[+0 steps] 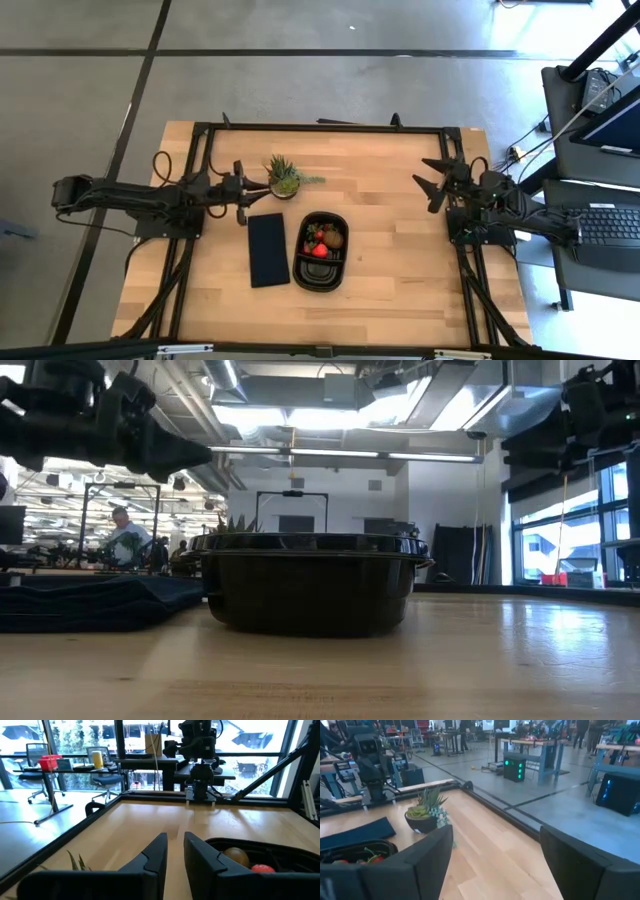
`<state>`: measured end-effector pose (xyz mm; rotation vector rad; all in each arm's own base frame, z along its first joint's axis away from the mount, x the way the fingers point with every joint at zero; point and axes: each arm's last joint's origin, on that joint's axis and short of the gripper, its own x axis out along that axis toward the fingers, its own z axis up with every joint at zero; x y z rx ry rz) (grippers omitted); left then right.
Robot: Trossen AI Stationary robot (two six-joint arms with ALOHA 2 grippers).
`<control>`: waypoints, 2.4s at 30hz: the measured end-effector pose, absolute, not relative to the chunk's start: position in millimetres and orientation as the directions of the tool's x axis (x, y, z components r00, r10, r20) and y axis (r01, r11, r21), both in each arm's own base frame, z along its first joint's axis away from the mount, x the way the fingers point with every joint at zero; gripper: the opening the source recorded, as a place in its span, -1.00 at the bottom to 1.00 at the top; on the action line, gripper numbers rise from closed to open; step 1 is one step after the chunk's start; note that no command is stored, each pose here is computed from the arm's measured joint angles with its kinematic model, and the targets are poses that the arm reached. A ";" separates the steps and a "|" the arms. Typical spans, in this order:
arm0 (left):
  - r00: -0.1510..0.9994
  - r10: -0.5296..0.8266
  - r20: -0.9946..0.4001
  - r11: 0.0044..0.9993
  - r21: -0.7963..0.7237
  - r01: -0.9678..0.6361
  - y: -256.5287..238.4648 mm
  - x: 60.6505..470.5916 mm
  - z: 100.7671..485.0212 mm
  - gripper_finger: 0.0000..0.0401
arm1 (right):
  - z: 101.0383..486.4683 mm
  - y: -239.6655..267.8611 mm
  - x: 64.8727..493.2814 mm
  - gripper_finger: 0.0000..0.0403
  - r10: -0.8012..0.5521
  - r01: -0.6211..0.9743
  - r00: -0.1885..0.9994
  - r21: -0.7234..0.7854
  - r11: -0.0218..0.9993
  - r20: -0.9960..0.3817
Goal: Pick and placing Produce into tupperware
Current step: Return to Home Position
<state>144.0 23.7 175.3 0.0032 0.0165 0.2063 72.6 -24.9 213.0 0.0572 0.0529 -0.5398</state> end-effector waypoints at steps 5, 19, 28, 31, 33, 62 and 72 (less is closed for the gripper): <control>0.976 0.216 0.002 0.976 -0.003 -0.216 22.6 134.8 165.4 -0.76 | 214.1 -24.8 71.7 0.48 -0.513 0.515 0.857 0.026 0.857 -0.051; 0.977 0.215 -0.009 0.977 -0.010 -0.215 21.2 125.8 166.5 -0.89 | 212.0 -25.2 71.3 0.48 -0.529 0.530 0.846 -0.005 0.848 -0.071; 0.960 0.273 0.053 0.962 0.004 -0.274 20.7 111.3 173.3 -0.96 | 211.7 -27.2 69.9 0.48 -0.596 0.597 0.800 -0.013 0.802 -0.073; 0.961 0.274 0.039 0.962 0.006 -0.274 20.0 106.6 171.6 -0.99 | 215.1 -27.1 70.2 0.48 -0.594 0.594 0.803 -0.022 0.804 -0.040; 0.961 0.277 0.027 0.961 0.007 -0.277 19.6 103.4 170.0 -1.00 | 216.2 -27.1 70.2 0.48 -0.594 0.594 0.804 -0.023 0.805 -0.030; 0.950 0.310 0.043 0.951 -0.002 -0.310 19.3 95.1 169.6 -0.68 | 183.2 -24.3 92.1 0.48 -0.372 0.384 0.912 -0.041 0.923 0.172; 0.950 0.310 0.043 0.951 -0.003 -0.310 19.3 95.0 169.6 -0.59 | 180.5 -24.5 92.7 0.48 -0.373 0.381 0.915 -0.029 0.924 0.156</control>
